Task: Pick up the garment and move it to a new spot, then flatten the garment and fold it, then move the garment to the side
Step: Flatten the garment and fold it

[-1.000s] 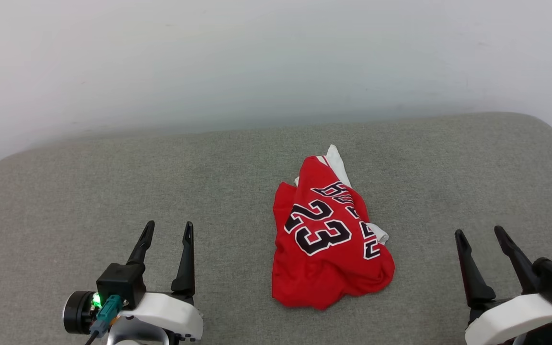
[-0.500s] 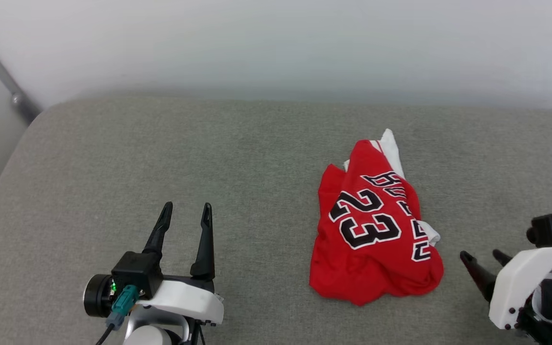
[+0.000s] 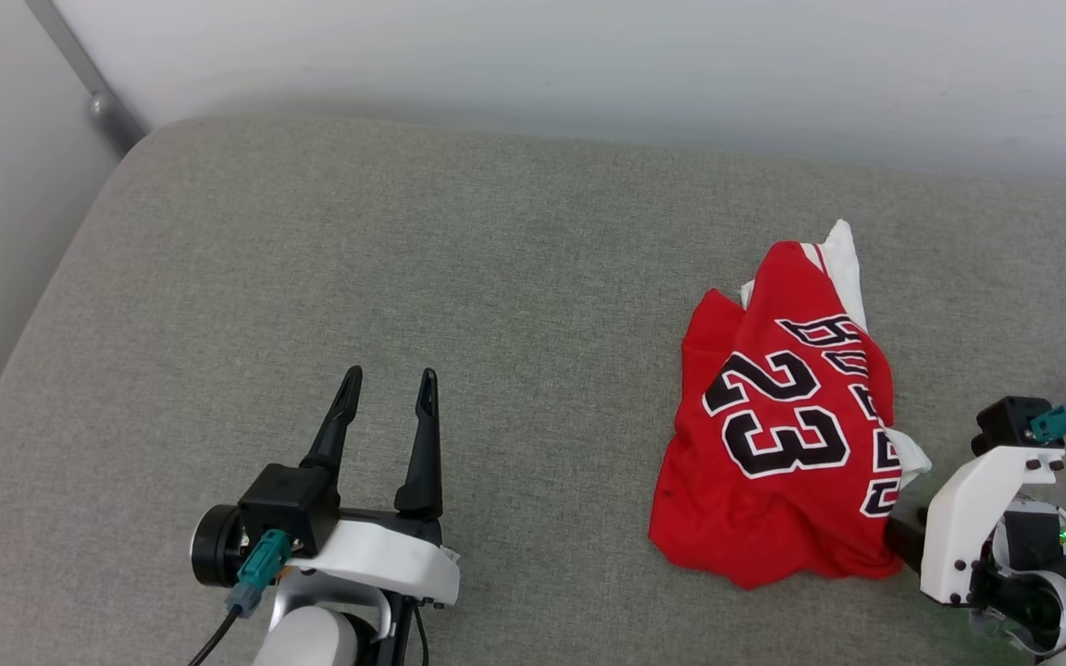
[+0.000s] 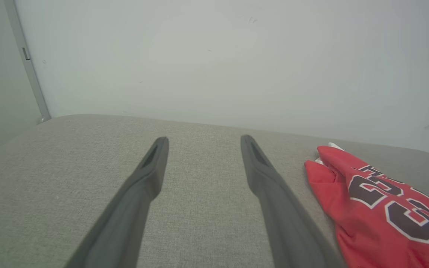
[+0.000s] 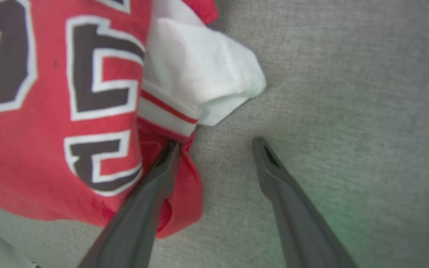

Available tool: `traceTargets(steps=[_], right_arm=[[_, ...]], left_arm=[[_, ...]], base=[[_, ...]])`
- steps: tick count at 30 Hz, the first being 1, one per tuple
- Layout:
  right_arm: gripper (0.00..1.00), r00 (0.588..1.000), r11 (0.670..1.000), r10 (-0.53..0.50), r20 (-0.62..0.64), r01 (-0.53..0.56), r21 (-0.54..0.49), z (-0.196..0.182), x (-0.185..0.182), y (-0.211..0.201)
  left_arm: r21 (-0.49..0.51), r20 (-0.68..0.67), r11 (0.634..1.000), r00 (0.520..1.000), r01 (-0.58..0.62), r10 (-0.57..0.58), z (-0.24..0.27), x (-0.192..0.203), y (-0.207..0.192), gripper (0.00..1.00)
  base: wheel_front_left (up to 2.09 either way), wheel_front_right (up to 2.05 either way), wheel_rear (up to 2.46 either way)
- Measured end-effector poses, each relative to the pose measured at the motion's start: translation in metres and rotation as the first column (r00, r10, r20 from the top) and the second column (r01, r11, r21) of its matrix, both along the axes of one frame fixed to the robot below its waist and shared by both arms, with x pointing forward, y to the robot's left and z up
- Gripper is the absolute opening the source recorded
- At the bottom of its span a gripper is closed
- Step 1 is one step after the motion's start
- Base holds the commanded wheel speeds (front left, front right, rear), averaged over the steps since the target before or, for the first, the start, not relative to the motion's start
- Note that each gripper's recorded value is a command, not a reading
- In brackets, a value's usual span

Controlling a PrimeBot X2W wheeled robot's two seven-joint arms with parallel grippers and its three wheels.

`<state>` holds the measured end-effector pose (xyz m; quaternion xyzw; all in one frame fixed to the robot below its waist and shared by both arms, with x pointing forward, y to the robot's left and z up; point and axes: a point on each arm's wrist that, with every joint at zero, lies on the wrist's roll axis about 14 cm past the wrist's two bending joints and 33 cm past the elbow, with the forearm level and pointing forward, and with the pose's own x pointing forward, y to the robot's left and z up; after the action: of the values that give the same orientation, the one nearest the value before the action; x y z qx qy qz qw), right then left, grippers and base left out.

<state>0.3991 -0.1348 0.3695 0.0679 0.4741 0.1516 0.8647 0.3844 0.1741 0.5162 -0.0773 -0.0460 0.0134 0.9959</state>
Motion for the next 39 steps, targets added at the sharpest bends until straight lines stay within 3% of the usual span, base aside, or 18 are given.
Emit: traceTargets(steps=[1, 2, 3, 9, 12, 16, 19, 24, 29, 30, 31, 32, 35, 39], right_arm=[[1.00, 1.000, 1.000, 0.000, -0.010, 0.000, 0.005, -0.002, 0.000, 0.001], [0.38, 1.000, 1.000, 0.000, -0.016, 0.000, 0.007, -0.004, 0.001, 0.001], [0.00, 1.000, 1.000, -0.002, -0.011, 0.002, 0.012, -0.003, 0.003, 0.002], [0.00, 0.999, 1.000, 0.005, 0.053, -0.005, 0.011, 0.011, 0.006, -0.001], [0.00, 0.984, 1.000, 0.000, 0.179, 0.002, -0.014, 0.040, 0.020, -0.014], [0.00, 0.930, 0.997, -0.007, 0.367, 0.037, -0.073, 0.091, 0.037, -0.039], [0.00, 0.876, 0.987, -0.065, 0.478, 0.128, -0.101, 0.126, 0.038, -0.072], [0.00, 0.820, 0.924, -0.285, 0.496, 0.373, -0.085, 0.123, -0.002, -0.141], [0.00, 0.789, 0.817, -0.529, 0.313, 0.573, -0.062, 0.053, -0.075, -0.175], [0.05, 0.785, 0.803, -0.558, 0.267, 0.592, -0.062, 0.037, -0.089, -0.174], [0.42, 0.790, 0.797, -0.572, 0.224, 0.599, -0.079, 0.023, -0.102, -0.173], [1.00, 0.793, 0.795, -0.579, 0.190, 0.601, -0.089, 0.012, -0.112, -0.170], [1.00, 0.783, 0.788, -0.594, 0.185, 0.612, -0.059, 0.002, -0.118, -0.162], [1.00, 0.715, 0.773, -0.599, 0.361, 0.634, 0.026, 0.032, -0.095, -0.167]], left_arm=[[0.002, -0.001, 1.000, 1.000, -0.003, 0.003, 0.000, 0.000, 0.001, 1.00], [0.001, 0.000, 1.000, 1.000, -0.005, 0.005, 0.000, 0.000, 0.002, 1.00], [-0.002, 0.001, 1.000, 1.000, -0.006, 0.006, 0.000, 0.001, 0.001, 1.00], [-0.009, 0.007, 1.000, 1.000, 0.006, -0.006, 0.001, 0.003, -0.004, 1.00], [-0.006, 0.011, 0.999, 0.999, 0.032, -0.032, 0.001, 0.004, -0.011, 1.00], [0.000, 0.023, 0.997, 0.996, 0.081, -0.081, 0.004, 0.009, -0.026, 1.00], [0.005, 0.026, 0.993, 0.993, 0.117, -0.117, 0.004, 0.013, -0.036, 1.00], [0.004, 0.028, 0.987, 0.987, 0.161, -0.161, 0.004, 0.018, -0.051, 1.00], [0.005, 0.021, 0.984, 0.984, 0.178, -0.178, 0.002, 0.018, -0.056, 1.00], [0.005, 0.019, 0.984, 0.983, 0.180, -0.180, 0.001, 0.017, -0.056, 1.00], [0.008, 0.018, 0.983, 0.983, 0.182, -0.182, 0.001, 0.017, -0.056, 1.00], [0.010, 0.016, 0.983, 0.983, 0.183, -0.183, 0.000, 0.016, -0.056, 1.00], [0.012, 0.008, 0.982, 0.982, 0.190, -0.190, -0.001, 0.016, -0.057, 1.00], [0.021, 0.002, 0.980, 0.980, 0.197, -0.197, -0.001, 0.015, -0.058, 1.00]], base=[[0.00, 0.00, 0.00], [0.00, 0.00, 0.00], [0.00, 0.00, 0.00], [0.00, 0.00, 0.00], [0.00, 0.00, 0.00], [0.00, 0.00, 0.00], [0.00, 0.00, 0.00], [0.00, 0.00, 0.00], [0.00, 0.00, 0.00], [0.00, 0.00, 0.00], [0.00, 0.00, 0.00], [0.00, 0.00, 0.00], [0.00, 0.00, 0.00], [0.00, 0.00, 0.00]])
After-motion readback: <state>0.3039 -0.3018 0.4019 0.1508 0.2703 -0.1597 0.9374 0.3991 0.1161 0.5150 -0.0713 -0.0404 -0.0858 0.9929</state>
